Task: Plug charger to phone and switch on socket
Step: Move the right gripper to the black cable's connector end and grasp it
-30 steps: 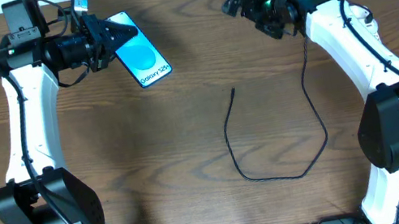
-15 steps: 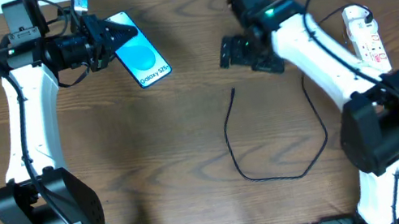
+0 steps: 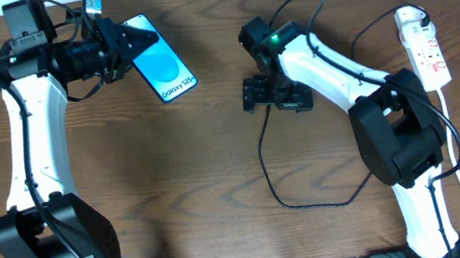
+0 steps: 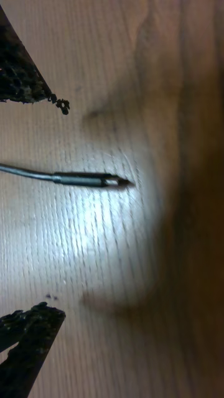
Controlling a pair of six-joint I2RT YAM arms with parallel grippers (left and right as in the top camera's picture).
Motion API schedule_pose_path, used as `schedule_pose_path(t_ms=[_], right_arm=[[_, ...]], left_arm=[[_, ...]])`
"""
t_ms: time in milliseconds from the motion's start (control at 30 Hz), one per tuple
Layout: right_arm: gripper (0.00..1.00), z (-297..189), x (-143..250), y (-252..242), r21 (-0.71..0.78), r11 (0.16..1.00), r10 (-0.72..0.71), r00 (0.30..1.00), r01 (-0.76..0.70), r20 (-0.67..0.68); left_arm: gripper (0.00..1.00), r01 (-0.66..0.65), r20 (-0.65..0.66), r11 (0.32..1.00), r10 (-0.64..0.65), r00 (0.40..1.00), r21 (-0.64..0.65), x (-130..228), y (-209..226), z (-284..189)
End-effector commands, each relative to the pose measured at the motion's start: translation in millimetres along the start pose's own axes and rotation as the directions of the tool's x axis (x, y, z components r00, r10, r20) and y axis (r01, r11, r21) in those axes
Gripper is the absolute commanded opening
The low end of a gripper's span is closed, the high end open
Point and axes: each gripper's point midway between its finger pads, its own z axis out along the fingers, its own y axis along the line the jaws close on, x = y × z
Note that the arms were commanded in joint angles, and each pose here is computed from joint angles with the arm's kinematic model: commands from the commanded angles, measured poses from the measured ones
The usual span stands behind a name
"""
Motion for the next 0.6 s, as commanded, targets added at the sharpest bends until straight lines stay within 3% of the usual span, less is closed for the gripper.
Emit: schedule_pose_path(t_ms=[0, 367, 567], right_arm=[[0.99, -3, 8, 16, -0.018, 1.0, -0.016, 1.0, 0.016, 0.007], [0.99, 2, -3, 9, 0.052, 0.998, 0.025, 0.996, -0.029, 0.083], [0.99, 33, 1, 7, 0.073, 0.997, 0.039, 0.999, -0.041, 0.027]], left_arm=[[0.07, -0.029, -0.001, 0.999, 0.029, 1.0, 0.027, 2, -10, -5], [0.07, -0.024, -0.009, 1.0, 0.024, 1.0, 0.012, 5, -6, -4], [0.08, -0.023, -0.009, 1.0, 0.024, 1.0, 0.012, 5, -6, -4]])
